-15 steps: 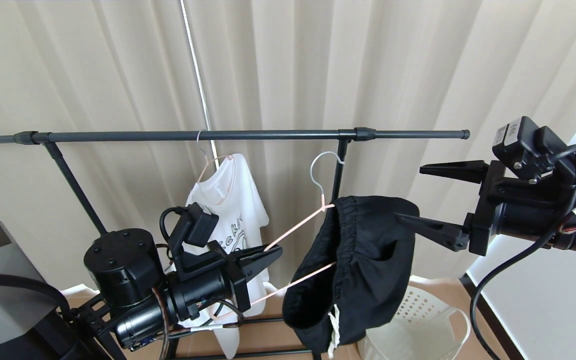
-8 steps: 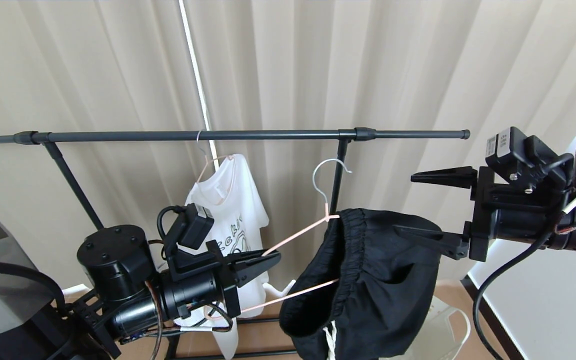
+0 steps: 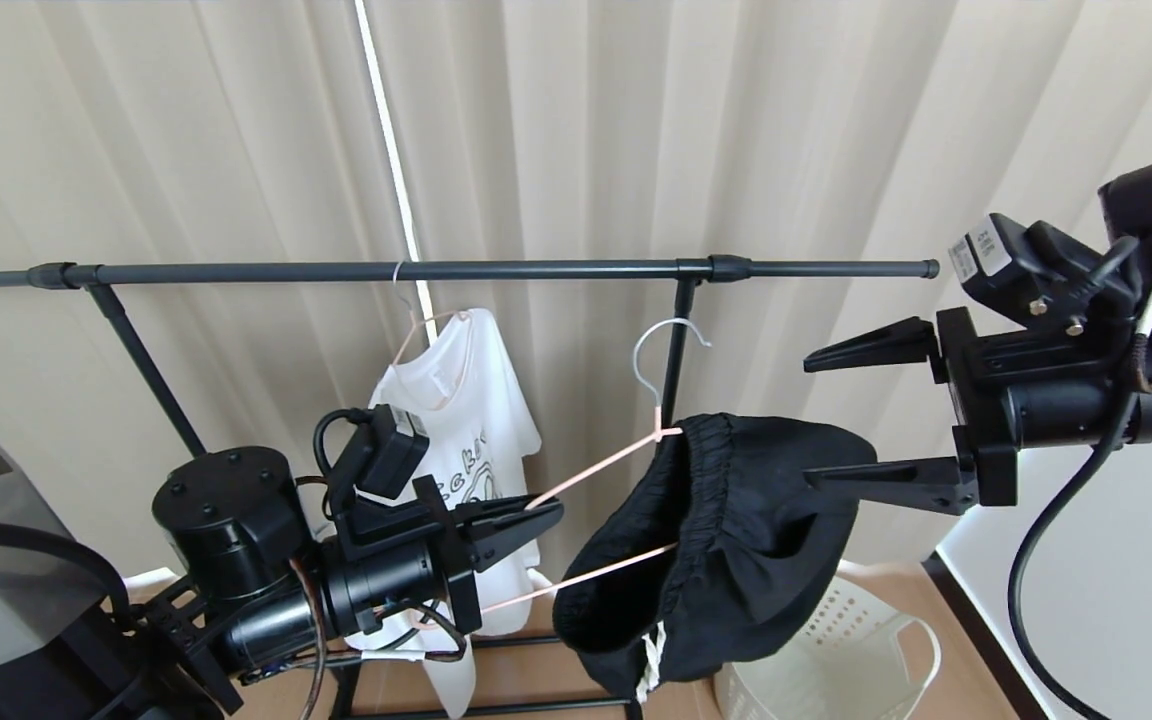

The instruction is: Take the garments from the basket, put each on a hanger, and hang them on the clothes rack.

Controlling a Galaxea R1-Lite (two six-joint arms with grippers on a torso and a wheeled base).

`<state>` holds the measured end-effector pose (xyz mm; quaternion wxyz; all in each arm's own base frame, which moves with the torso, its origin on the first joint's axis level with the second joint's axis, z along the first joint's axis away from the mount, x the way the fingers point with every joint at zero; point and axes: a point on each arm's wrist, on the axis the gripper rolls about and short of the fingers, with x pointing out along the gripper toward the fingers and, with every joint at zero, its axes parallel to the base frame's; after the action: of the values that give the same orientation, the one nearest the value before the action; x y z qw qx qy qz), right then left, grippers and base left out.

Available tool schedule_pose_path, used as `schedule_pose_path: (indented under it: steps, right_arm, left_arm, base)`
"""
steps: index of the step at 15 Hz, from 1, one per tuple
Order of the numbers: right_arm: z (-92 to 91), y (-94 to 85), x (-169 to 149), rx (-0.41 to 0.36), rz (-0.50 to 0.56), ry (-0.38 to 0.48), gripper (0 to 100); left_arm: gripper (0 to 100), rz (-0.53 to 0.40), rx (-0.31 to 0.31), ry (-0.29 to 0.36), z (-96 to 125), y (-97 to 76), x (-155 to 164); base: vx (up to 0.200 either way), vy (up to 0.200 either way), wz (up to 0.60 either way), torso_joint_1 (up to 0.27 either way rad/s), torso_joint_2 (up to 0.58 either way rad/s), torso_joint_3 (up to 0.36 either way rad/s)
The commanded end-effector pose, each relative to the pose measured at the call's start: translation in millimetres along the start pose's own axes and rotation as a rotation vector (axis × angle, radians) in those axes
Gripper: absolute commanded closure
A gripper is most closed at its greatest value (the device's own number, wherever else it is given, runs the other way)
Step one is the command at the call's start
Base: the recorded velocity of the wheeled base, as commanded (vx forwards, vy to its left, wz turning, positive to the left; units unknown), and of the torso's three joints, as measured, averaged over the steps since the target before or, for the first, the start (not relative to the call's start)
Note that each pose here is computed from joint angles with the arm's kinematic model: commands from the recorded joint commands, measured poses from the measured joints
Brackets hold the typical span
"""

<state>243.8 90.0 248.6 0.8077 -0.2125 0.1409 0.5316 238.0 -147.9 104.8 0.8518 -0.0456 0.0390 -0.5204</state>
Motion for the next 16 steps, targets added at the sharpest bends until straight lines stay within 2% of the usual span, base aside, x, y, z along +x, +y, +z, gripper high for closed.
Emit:
schedule_pose_path:
  steps: [1,3,6,9,11,16]
  right_arm:
    - [-1.0,-15.6,14.6,-0.011,0.026,0.027,0]
    - [0.1,-28.2,22.6,-0.060,0.101,0.109,0]
    - [-2.3,-42.0,30.3,-0.081,0.181,0.183,0]
    - [-1.9,-45.2,34.3,-0.070,0.195,0.193,0]
    - [-3.5,-45.5,37.9,-0.066,0.205,0.196,0]
    - [-3.9,-42.6,40.6,-0.057,0.232,0.182,0]
  left_arm:
    - [100,-0.002,0.002,-0.002,0.7,-0.8,-0.1]
    - [100,-0.016,0.005,-0.003,1.0,-4.2,2.0]
    - [100,-0.027,0.010,-0.007,2.4,-7.3,2.9]
    - [100,-0.041,0.016,-0.004,2.0,-11.3,3.8]
    - [100,-0.048,0.052,-0.003,1.7,-13.7,3.8]
    - [100,-0.073,0.060,-0.006,2.2,-19.3,7.9]
  base:
    - [0.000,0.000,0.00,0.000,0.00,0.000]
    - [0.000,0.000,0.00,0.000,0.00,0.000]
    - [0.000,0.000,0.00,0.000,0.00,0.000]
    - [0.000,0.000,0.00,0.000,0.00,0.000]
    - [0.000,0.000,0.00,0.000,0.00,0.000]
    - [0.000,0.000,0.00,0.000,0.00,0.000]
